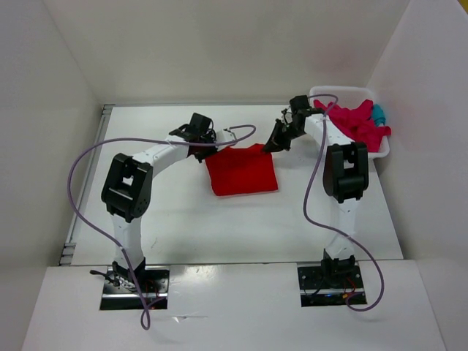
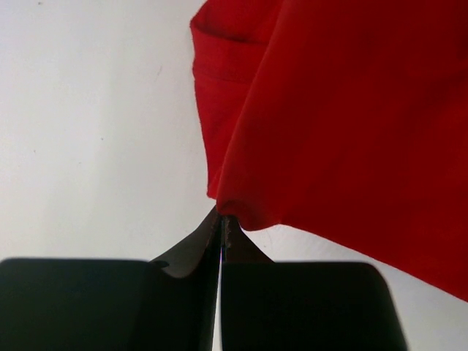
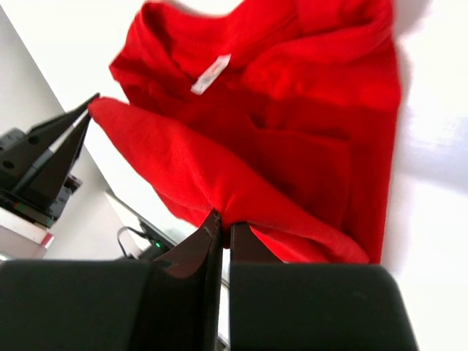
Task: Fold and stack the t-shirts
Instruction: Fold the long partially folded tshirt into a neat square
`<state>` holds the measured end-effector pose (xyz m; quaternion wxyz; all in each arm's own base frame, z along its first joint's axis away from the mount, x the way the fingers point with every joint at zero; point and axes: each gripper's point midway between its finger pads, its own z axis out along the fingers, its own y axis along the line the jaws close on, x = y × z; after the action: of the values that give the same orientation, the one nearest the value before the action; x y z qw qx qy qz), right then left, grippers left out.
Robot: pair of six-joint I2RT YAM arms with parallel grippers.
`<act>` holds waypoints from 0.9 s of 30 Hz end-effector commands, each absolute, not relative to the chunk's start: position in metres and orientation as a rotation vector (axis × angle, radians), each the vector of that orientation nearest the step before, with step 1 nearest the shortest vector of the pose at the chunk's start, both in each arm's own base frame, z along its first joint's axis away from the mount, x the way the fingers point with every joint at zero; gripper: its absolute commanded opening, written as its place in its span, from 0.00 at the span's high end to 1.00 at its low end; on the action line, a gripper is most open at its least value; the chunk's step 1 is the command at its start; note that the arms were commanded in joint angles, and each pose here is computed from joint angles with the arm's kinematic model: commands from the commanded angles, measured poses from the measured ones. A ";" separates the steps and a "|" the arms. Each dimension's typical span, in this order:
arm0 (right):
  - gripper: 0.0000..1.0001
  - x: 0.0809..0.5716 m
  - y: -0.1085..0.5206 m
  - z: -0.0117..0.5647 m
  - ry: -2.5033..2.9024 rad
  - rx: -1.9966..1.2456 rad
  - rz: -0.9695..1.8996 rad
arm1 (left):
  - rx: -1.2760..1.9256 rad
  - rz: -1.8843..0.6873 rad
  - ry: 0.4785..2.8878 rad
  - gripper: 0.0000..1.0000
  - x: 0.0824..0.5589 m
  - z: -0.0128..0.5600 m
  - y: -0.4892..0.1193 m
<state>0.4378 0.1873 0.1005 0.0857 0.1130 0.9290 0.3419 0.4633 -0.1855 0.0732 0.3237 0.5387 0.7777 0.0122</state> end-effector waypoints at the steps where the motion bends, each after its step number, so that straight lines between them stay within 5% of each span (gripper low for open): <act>1: 1.00 0.475 0.181 0.106 2.650 0.376 1.041 | 1.326 0.051 2.006 1.00 0.489 0.090 -0.185; 4: 0.96 0.499 0.175 0.102 2.631 0.391 0.997 | 1.311 0.067 2.032 0.98 0.495 0.082 -0.175; 6: 0.85 0.514 0.172 0.098 2.617 0.395 0.961 | 1.305 0.085 2.034 0.92 0.498 0.079 -0.174; 12: 0.48 0.541 0.162 0.111 2.547 0.379 0.893 | 1.280 0.169 2.050 0.51 0.507 0.075 -0.164; 14: 0.31 0.548 0.161 0.126 2.491 0.337 0.882 | 1.221 0.195 2.088 0.51 0.511 0.079 -0.153; 17: 0.31 0.543 0.167 0.152 2.429 0.209 0.841 | 1.128 0.204 2.112 0.51 0.517 0.116 -0.139; 21: 0.63 0.518 0.170 0.143 2.460 0.140 0.744 | 1.247 0.024 2.100 0.45 0.479 0.140 -0.167; 22: 0.75 0.514 0.171 0.135 2.474 0.124 0.758 | 1.290 -0.026 2.106 0.42 0.468 0.136 -0.178; 23: 1.00 0.503 0.178 0.125 2.510 0.112 0.791 | 1.350 -0.075 2.088 0.40 0.454 0.133 -0.200; 27: 1.00 0.495 0.192 0.091 2.590 0.072 0.799 | 1.409 -0.248 2.101 0.38 0.424 0.105 -0.234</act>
<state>0.4951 0.1806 0.1038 0.2104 0.0587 0.9322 0.2885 0.4656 -0.1984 0.1213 0.3315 0.5103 0.7935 -0.0121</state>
